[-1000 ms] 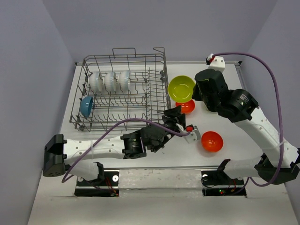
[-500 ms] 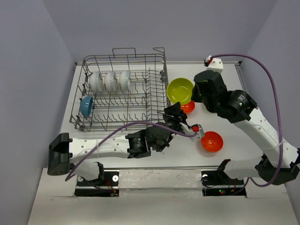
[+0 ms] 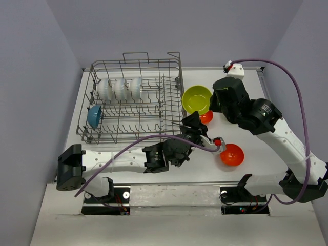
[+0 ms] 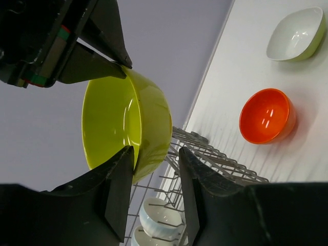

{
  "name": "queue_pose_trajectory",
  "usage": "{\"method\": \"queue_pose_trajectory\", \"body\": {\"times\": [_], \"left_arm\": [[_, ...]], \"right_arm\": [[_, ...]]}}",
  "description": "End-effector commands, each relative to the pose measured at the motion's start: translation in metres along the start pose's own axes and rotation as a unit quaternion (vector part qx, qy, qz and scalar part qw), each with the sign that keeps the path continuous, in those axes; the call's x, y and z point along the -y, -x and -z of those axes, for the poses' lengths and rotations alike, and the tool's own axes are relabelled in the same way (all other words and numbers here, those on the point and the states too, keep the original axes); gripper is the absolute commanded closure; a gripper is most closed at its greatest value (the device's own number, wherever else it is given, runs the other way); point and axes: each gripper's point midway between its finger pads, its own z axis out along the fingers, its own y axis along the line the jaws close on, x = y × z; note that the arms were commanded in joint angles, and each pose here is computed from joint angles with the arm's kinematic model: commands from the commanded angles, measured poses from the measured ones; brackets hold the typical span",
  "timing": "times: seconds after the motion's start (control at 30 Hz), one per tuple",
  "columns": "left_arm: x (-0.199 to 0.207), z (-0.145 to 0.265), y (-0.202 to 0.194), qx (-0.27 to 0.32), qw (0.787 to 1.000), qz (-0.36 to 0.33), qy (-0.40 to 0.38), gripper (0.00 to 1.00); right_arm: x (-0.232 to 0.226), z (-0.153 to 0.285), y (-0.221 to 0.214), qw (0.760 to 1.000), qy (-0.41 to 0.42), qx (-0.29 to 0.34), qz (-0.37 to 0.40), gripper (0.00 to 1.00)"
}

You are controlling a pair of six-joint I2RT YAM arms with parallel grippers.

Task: Load the bowls into the dish rack
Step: Pass from the right arm to the left

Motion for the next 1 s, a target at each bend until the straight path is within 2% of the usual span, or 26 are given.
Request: {"method": "queue_pose_trajectory", "body": {"times": [0.0, 0.07, 0.13, 0.17, 0.23, 0.27, 0.47, 0.97], "left_arm": [[-0.0332, -0.0029, 0.0146, 0.011, 0.999, 0.025, 0.044, 0.51], [-0.0332, -0.003, 0.0143, 0.01, 0.999, 0.025, 0.045, 0.54], [-0.0344, -0.0028, 0.015, 0.012, 0.998, 0.028, 0.047, 0.61], [-0.0364, -0.0022, 0.0153, 0.012, 0.998, 0.029, 0.049, 0.69], [-0.0364, -0.0028, 0.0149, 0.01, 0.998, 0.028, 0.05, 0.77], [-0.0367, -0.003, 0.0147, 0.008, 0.998, 0.027, 0.051, 0.85], [-0.0376, -0.0037, 0.013, 0.0, 0.998, 0.022, 0.055, 1.0], [-0.0403, -0.0053, 0.0108, -0.013, 0.998, 0.009, 0.063, 1.0]], "right_arm": [[-0.005, 0.0134, 0.0258, 0.998, 0.025, 0.041, -0.037, 0.99], [-0.0042, 0.0135, 0.0255, 0.998, 0.024, 0.04, -0.036, 0.99], [-0.0034, 0.0144, 0.0255, 0.998, 0.024, 0.041, -0.037, 0.99], [-0.0031, 0.0141, 0.0247, 0.998, 0.024, 0.04, -0.035, 0.99], [-0.0033, 0.0136, 0.0236, 0.998, 0.024, 0.039, -0.036, 0.99], [-0.0034, 0.0133, 0.0229, 0.998, 0.024, 0.038, -0.035, 0.99], [-0.0045, 0.0128, 0.0215, 0.998, 0.027, 0.036, -0.036, 0.99], [-0.0041, 0.012, 0.018, 0.998, 0.031, 0.036, -0.031, 0.99]]}}
